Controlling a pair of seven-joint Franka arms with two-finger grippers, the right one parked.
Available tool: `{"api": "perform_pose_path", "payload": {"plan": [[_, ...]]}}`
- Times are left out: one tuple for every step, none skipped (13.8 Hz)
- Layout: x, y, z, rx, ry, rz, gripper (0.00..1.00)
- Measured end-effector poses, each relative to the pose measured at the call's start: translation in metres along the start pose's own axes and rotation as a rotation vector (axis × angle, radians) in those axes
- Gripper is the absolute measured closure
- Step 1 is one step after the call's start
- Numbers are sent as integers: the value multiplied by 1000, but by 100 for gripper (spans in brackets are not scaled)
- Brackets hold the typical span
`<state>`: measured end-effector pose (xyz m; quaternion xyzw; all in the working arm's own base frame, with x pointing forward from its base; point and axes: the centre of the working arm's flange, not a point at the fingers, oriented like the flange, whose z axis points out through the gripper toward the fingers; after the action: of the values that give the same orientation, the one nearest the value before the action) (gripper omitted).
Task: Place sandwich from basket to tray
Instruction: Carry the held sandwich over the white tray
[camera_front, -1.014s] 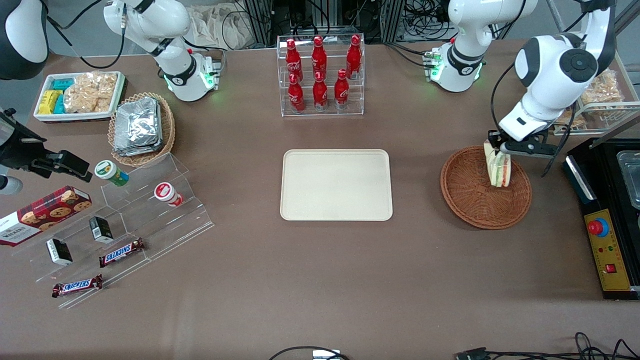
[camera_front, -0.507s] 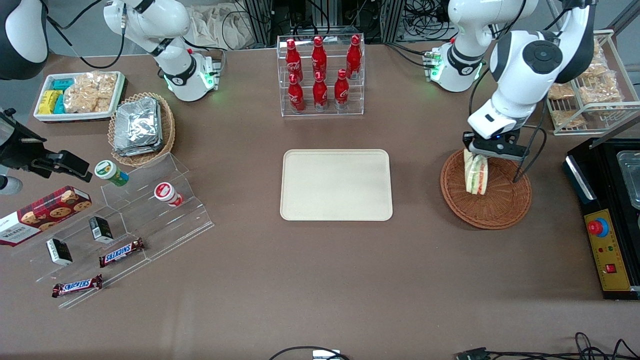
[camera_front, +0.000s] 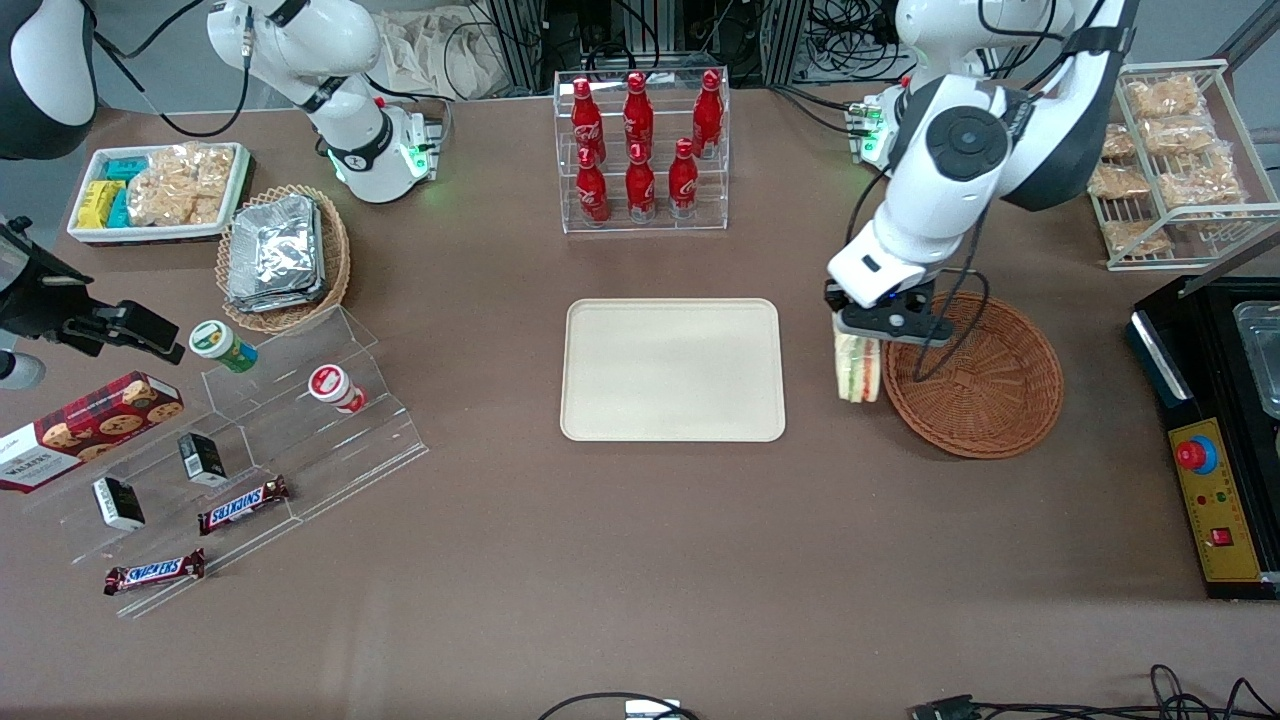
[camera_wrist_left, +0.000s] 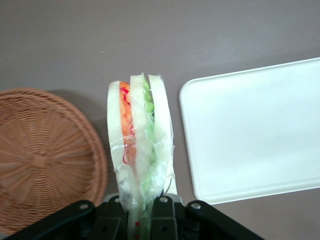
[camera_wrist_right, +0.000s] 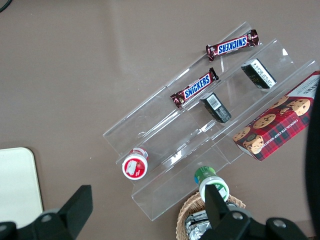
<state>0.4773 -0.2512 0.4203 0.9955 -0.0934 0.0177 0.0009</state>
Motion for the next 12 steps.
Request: {"api": "perform_pose_path", "payload": {"plan": [[-1,12,3,-2,-5,-1,85],[-4,24,6,-2,-11,-7,85],[-7,35,9,0,-16,-11,85],[-10,47,13,6,-21,-8,85],[-14,59,19,19,-24,-6,85],[-18,72,27,33,-20,-9,85],[-21,86,36,49,-11,-15,85],[-23,98,48,64,2,-24,85],[-25,109,62,72,16,-31,85],[-26,119,76,72,22,-33,85],[-27,126,91,67,20,-31,85],[-28,131,104,61,15,-27,85]]}}
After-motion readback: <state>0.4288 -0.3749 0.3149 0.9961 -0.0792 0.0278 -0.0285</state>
